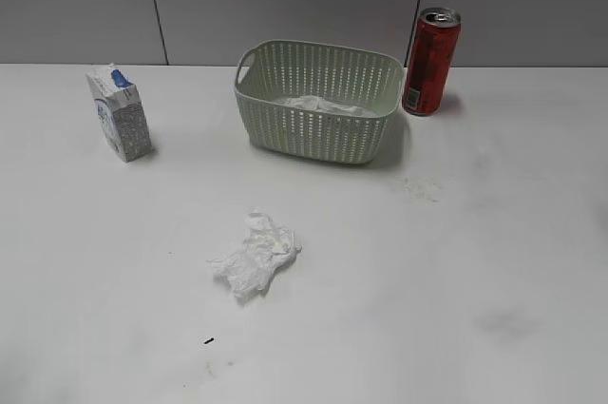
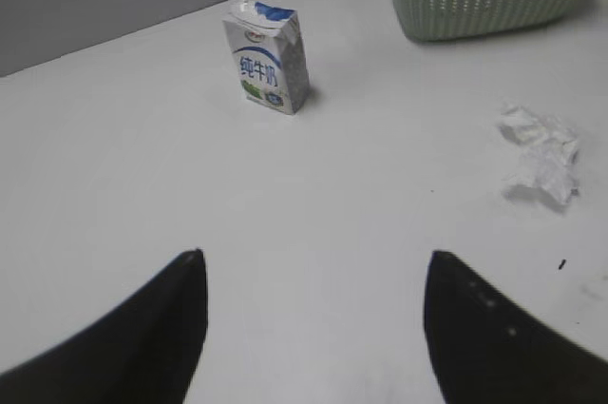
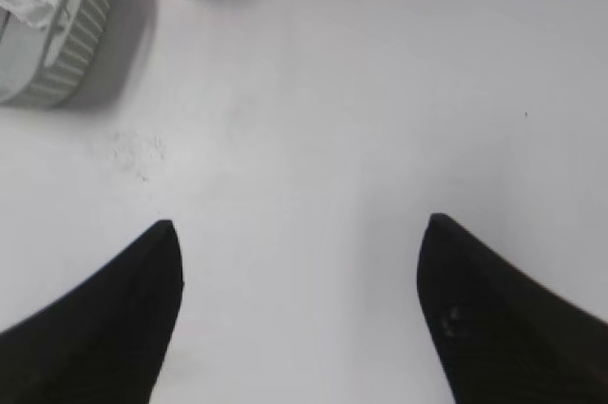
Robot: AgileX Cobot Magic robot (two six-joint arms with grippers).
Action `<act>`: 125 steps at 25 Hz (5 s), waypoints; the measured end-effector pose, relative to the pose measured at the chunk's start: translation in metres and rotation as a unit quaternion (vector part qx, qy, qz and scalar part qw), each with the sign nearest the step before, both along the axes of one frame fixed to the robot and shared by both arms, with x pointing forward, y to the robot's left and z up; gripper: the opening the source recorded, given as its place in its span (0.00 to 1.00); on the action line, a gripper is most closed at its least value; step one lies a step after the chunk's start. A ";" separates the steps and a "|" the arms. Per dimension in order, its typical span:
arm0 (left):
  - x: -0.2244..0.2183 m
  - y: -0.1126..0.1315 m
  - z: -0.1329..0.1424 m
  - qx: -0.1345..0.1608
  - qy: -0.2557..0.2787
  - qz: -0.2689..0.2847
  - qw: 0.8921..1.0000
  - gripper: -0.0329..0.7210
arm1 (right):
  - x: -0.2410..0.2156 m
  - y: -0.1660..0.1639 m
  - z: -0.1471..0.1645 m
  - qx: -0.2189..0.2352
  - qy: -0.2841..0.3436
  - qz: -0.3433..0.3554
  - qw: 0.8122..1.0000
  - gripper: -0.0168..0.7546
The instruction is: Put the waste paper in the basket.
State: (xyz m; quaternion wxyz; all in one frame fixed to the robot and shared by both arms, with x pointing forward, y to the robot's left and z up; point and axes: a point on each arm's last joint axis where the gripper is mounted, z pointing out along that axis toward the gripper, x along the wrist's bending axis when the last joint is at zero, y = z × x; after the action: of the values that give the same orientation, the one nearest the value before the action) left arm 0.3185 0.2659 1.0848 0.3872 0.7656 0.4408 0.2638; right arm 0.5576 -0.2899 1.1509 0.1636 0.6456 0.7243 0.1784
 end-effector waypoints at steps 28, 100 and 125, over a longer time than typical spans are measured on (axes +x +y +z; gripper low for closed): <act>0.181 -0.215 -0.119 0.200 0.282 -0.267 0.899 0.74 | -0.257 -0.001 -0.088 0.021 -0.159 0.000 0.987 0.76; 0.337 -0.262 -0.058 0.091 0.100 -0.155 0.979 0.92 | -0.302 -0.002 -0.111 0.023 -0.289 0.001 0.957 0.76; 0.287 0.013 0.083 0.046 0.199 0.152 0.967 0.81 | -0.302 -0.002 -0.111 0.022 -0.289 0.001 0.957 0.76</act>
State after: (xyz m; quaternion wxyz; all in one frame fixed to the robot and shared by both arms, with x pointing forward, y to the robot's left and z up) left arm 0.6056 0.2791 1.1683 0.2116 0.7434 0.6079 0.1818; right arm 0.2552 -0.2922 1.0402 0.3514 0.5690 0.6425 0.3740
